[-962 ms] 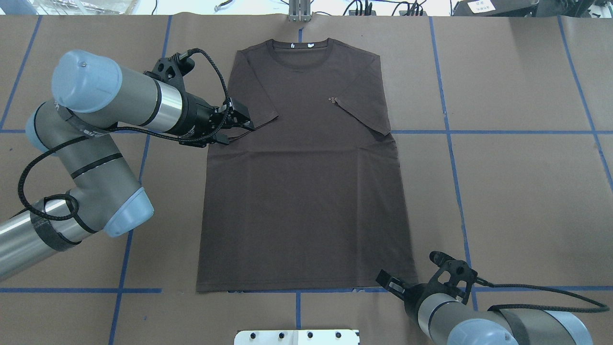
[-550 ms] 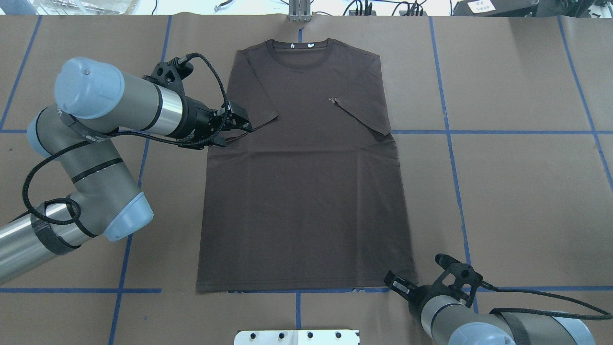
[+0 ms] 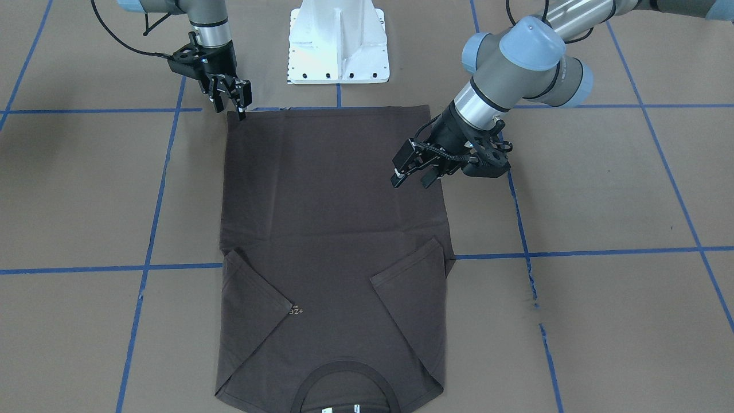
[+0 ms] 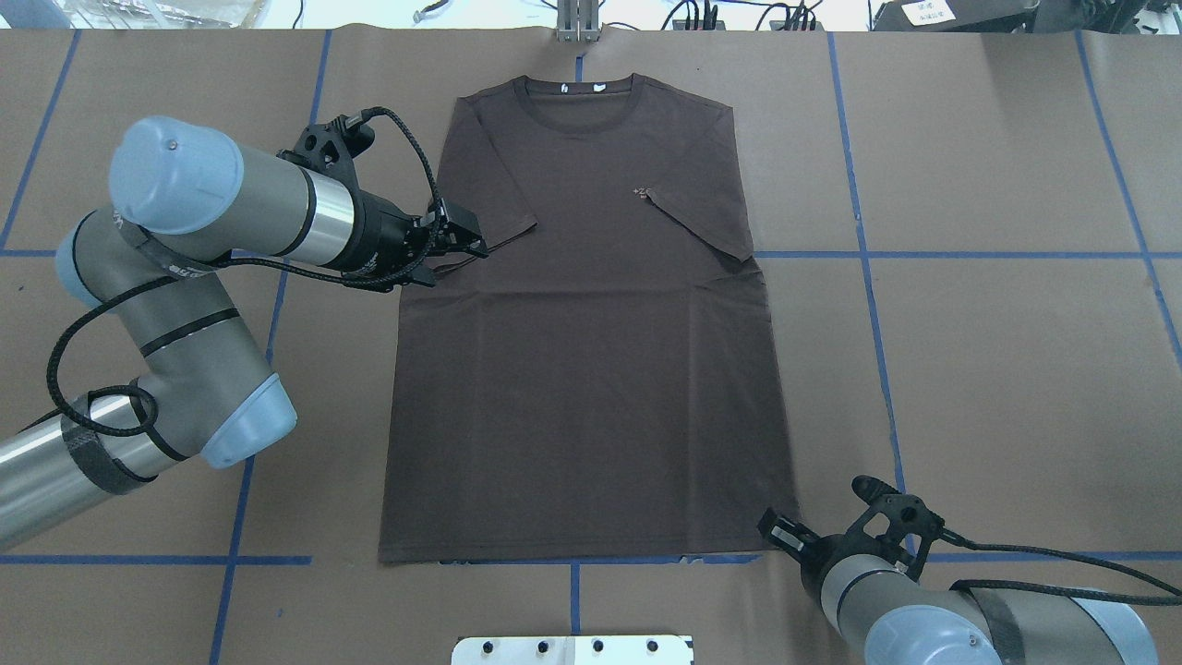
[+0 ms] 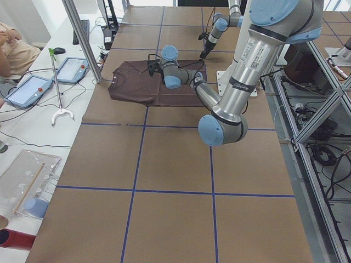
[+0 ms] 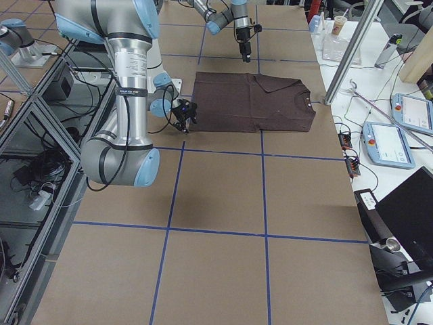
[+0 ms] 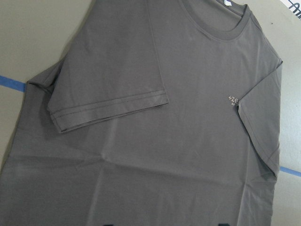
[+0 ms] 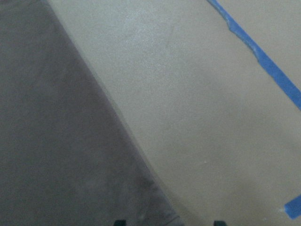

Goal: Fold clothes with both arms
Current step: 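Move the right gripper to the hem corner nearest the robot while the left gripper withdraws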

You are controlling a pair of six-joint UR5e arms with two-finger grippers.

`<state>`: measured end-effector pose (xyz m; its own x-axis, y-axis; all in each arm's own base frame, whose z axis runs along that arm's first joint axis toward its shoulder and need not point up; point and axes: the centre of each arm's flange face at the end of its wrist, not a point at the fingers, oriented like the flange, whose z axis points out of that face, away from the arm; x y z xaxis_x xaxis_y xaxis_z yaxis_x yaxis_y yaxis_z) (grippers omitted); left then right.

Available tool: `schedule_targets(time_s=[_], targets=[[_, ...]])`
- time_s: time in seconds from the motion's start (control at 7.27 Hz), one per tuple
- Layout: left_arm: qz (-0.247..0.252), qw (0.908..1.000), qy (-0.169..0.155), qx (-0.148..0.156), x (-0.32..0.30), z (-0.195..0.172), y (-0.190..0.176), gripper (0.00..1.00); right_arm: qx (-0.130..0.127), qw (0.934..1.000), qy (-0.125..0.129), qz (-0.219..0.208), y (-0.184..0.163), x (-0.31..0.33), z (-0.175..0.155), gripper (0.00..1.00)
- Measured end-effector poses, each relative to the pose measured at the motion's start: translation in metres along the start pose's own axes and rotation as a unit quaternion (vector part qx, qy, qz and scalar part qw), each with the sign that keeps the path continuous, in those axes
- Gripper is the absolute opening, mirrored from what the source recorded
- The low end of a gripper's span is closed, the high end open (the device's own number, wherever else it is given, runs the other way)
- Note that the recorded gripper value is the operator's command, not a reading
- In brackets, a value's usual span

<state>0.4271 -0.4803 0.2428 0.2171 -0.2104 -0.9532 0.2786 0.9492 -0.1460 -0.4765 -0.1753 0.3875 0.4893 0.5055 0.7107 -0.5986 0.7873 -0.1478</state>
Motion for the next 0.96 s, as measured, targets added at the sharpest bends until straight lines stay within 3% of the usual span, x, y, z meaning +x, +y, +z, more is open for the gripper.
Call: schedule_targets(time_s=[0.14,0.28,0.83,0.96], targets=[[0.000,1.0000,0.000,0.000,0.000,0.000,0.000,0.80,0.000,1.0000,0.000,0.000,0.001,0.000,0.000,0.17],[0.000,1.0000,0.000,0.000,0.000,0.000,0.000,0.80,-0.001,1.0000,0.001,-0.001,0.002,0.000,0.001,0.01],[-0.027,0.9996,0.010,0.007,0.005,-0.011,0.006,0.74,-0.008,1.0000,-0.003,0.000,0.002,-0.005,-0.007,0.00],[-0.039,0.9992,0.007,0.011,0.003,-0.017,0.022,0.74,-0.015,0.9998,-0.009,0.003,0.001,-0.009,-0.016,0.00]])
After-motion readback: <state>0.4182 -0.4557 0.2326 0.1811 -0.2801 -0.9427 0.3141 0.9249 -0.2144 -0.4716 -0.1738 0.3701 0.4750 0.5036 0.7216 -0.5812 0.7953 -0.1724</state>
